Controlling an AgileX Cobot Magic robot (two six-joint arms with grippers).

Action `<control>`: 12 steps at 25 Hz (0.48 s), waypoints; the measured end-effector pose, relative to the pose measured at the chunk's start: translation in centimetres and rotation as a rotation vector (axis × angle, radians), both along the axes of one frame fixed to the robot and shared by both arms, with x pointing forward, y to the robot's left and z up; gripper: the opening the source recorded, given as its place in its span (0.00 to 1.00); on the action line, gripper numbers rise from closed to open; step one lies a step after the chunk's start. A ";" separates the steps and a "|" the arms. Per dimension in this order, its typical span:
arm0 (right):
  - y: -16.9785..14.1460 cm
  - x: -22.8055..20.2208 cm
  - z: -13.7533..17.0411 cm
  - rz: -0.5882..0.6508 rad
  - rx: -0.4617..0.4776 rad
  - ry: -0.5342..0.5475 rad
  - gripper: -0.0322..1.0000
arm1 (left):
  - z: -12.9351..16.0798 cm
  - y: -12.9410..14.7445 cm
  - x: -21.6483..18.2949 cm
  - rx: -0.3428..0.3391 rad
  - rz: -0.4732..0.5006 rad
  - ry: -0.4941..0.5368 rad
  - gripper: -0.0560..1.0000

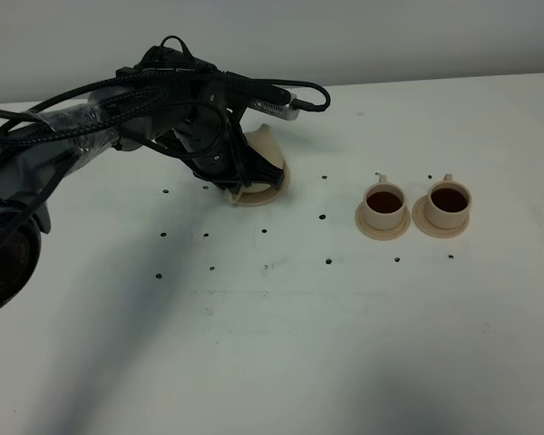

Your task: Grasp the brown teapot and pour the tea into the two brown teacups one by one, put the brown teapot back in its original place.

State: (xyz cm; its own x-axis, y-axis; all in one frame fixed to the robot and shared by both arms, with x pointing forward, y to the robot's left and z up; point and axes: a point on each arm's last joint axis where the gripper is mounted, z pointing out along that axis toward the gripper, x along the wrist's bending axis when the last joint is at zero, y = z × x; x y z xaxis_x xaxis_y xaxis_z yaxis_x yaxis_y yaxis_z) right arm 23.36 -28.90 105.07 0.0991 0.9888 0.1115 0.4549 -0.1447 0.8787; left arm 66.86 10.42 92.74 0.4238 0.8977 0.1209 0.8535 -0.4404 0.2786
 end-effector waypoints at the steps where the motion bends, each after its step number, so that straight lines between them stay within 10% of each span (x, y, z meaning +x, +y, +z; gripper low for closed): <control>1: 0.0 0.0 0.0 0.000 0.000 0.000 0.51 | 0.0 0.0 0.0 0.002 0.001 0.004 0.16; 12: 0.0 0.0 0.0 0.000 0.000 0.000 0.51 | -0.4 0.2 0.1 0.024 -0.006 0.004 0.16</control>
